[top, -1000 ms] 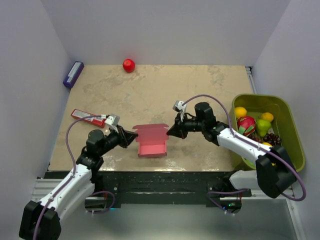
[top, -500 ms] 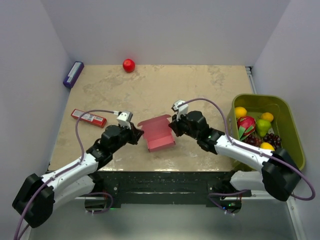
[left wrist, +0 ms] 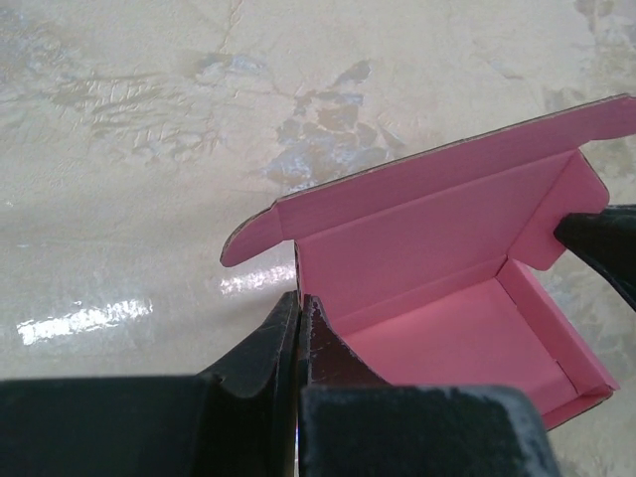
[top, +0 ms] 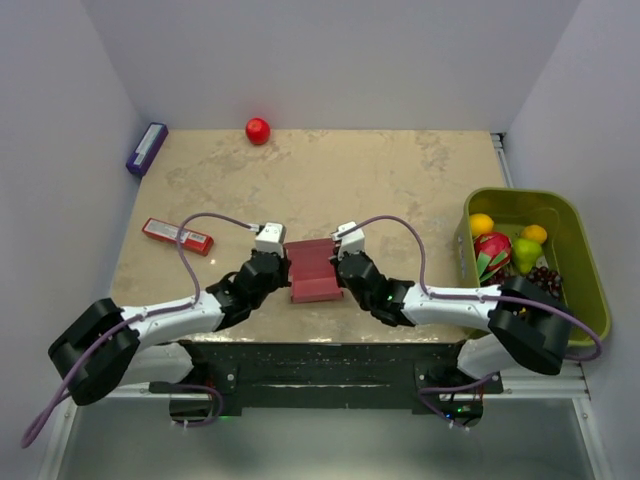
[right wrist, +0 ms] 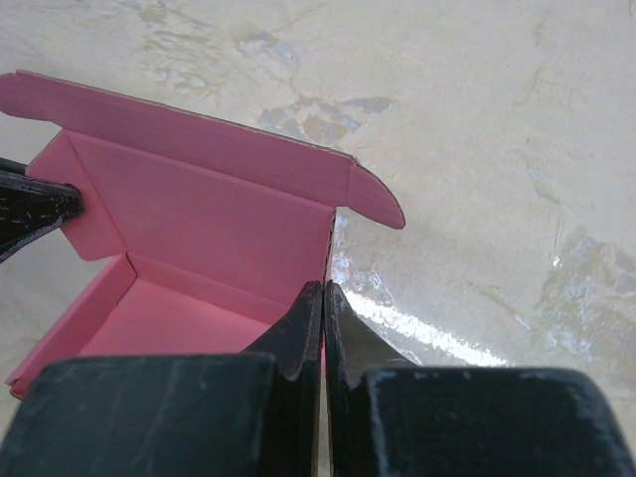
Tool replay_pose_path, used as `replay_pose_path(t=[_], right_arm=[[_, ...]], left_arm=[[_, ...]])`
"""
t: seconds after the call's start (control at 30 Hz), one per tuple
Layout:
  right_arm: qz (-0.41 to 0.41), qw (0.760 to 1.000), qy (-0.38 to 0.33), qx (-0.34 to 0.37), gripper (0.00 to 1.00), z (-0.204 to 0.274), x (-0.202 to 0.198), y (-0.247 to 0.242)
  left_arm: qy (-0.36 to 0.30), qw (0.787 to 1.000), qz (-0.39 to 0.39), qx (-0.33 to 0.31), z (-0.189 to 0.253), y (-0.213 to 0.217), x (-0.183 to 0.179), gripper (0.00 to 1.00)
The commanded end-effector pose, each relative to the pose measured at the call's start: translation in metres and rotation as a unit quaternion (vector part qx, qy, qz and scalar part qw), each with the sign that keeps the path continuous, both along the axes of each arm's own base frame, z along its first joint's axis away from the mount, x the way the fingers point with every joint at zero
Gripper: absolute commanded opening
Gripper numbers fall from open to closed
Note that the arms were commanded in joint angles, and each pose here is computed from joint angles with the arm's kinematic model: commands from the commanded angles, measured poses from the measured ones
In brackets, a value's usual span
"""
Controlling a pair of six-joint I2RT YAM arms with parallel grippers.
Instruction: Fold the paper box
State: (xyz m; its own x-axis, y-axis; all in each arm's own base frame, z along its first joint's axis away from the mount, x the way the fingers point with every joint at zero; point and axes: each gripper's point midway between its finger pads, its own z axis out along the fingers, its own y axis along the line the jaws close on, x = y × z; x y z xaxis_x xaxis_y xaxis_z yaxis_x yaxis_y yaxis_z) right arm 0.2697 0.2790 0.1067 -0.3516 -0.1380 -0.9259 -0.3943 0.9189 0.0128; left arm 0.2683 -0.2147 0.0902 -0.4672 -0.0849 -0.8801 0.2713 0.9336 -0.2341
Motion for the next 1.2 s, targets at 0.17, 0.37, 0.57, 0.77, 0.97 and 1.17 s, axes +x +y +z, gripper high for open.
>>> replay_pose_path(t=[0.17,0.37,0.57,0.77,0.97,1.17], right_arm=[[-0.065,0.990,-0.043,0.120,0.00,0.021,0.001,0.032],[-0.110,0.984,-0.067,0.122,0.00,0.019,0.012,0.024],[-0.124,0.976,-0.111,0.141,0.00,0.028,0.019,0.021],[-0.114,0.977,-0.111,0.141,0.00,0.002,0.017,0.021],[-0.114,0.980,-0.089,0.139,0.00,-0.015,0.005,0.012],[-0.116,0.982,-0.065,0.137,0.01,-0.028,-0.006,0.009]], left_arm=[[-0.061,0.994,0.006,-0.092,0.047,-0.054,0.016,0.00],[-0.095,0.992,0.009,-0.088,0.056,-0.058,0.024,0.00],[-0.140,0.989,0.015,-0.051,0.060,-0.054,0.035,0.00],[-0.161,0.987,0.008,-0.024,0.035,-0.052,0.030,0.00],[-0.156,0.988,0.020,-0.012,0.023,-0.050,0.021,0.00],[-0.146,0.989,0.025,-0.011,0.012,-0.051,0.010,0.00]])
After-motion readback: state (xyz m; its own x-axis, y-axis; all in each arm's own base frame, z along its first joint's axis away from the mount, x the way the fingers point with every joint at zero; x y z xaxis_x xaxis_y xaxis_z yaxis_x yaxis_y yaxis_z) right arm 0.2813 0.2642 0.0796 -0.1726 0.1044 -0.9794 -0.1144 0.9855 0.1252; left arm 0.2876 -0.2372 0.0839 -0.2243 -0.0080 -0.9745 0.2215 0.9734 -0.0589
